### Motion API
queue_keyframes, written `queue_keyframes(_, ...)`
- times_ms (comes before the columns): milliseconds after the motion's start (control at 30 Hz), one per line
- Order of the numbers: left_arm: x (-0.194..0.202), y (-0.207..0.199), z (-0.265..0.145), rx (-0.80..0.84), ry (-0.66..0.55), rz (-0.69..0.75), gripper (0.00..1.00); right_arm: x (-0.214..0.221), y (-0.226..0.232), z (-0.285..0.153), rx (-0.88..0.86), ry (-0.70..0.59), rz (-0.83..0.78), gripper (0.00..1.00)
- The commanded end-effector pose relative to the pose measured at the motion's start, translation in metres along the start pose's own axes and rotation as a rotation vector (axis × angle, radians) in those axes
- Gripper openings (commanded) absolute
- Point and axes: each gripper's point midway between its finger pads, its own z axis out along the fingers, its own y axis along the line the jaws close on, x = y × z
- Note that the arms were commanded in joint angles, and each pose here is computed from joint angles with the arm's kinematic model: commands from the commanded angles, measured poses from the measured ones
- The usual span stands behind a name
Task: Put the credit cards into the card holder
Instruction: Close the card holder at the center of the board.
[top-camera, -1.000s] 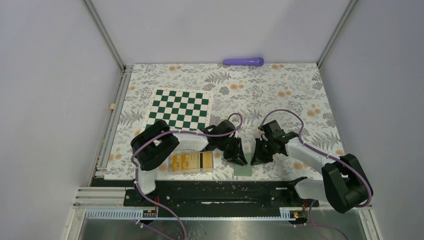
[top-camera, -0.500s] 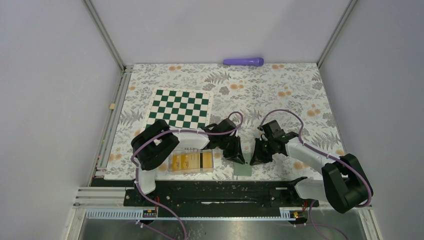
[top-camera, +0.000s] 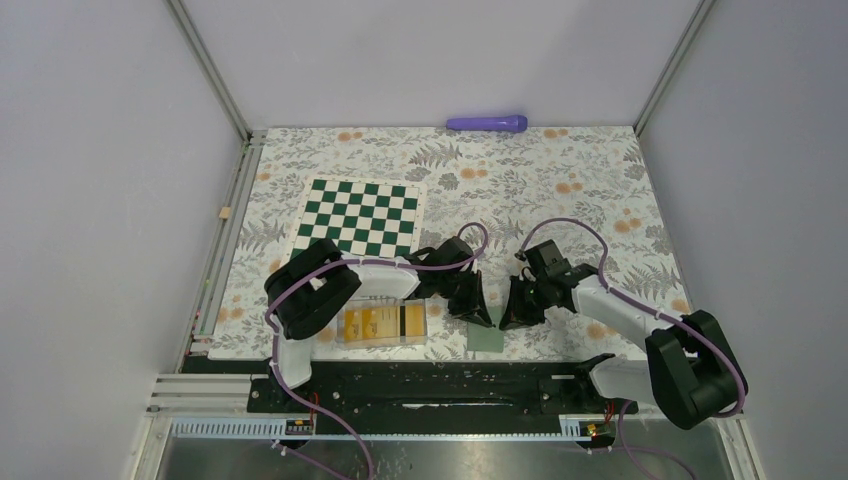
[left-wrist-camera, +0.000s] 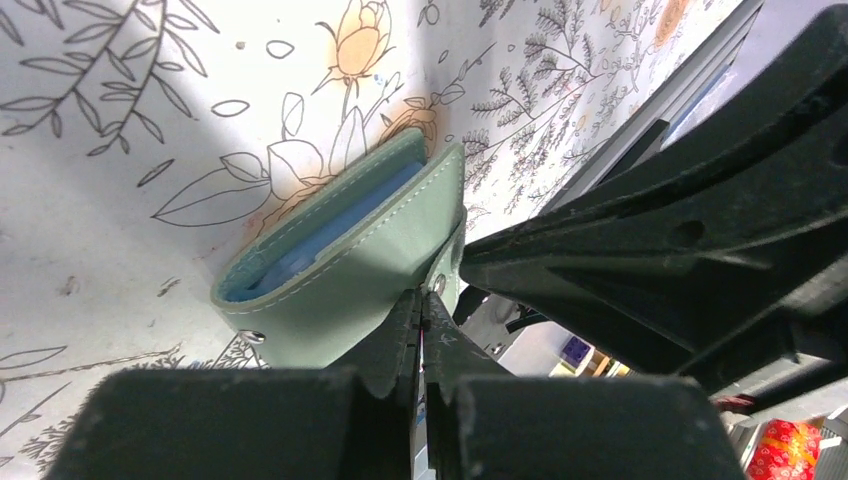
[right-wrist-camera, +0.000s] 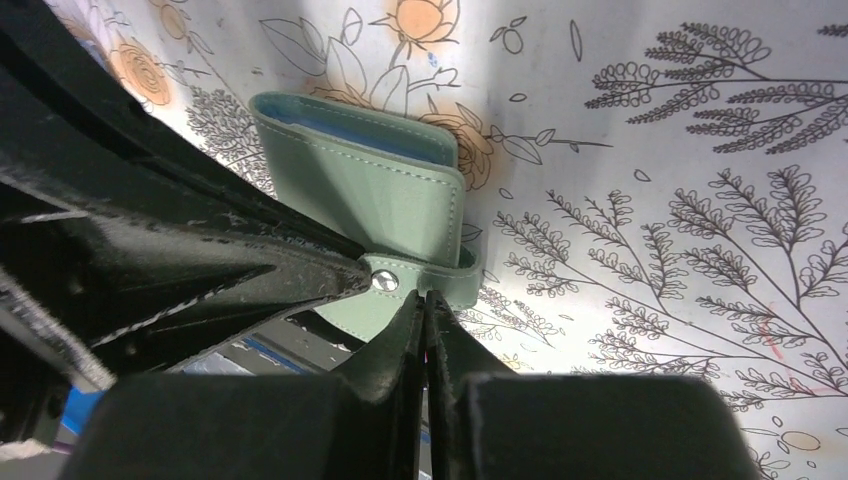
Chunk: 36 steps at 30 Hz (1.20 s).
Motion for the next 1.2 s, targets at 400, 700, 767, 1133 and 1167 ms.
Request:
queue_keyframes(400,-0.002,-0.003,-0.012,-0.109,-0.031,0.088,0.00,-0.012,0.020,-0.013,-0.073,-0.038,-0.046,0.11)
queue_keyframes(700,0.000,-0.009,-0.015,-0.112,-0.033,0.116,0.00,-0.011,0.026,-0.009,-0.104,-0.012,-0.043,0.11)
queue_keyframes(767,0.000,-0.012,-0.017,-0.103,-0.036,0.120,0.00,-0.013,0.026,-0.009,-0.104,-0.019,-0.040,0.11)
queue_keyframes(1133,0.001,-0.007,-0.021,-0.141,-0.036,0.127,0.00,-0.025,0.027,0.001,-0.081,-0.009,-0.021,0.10)
queue_keyframes(1167,0.001,-0.007,-0.021,-0.142,-0.035,0.127,0.00,-0.026,0.026,0.002,-0.073,-0.008,-0.019,0.10)
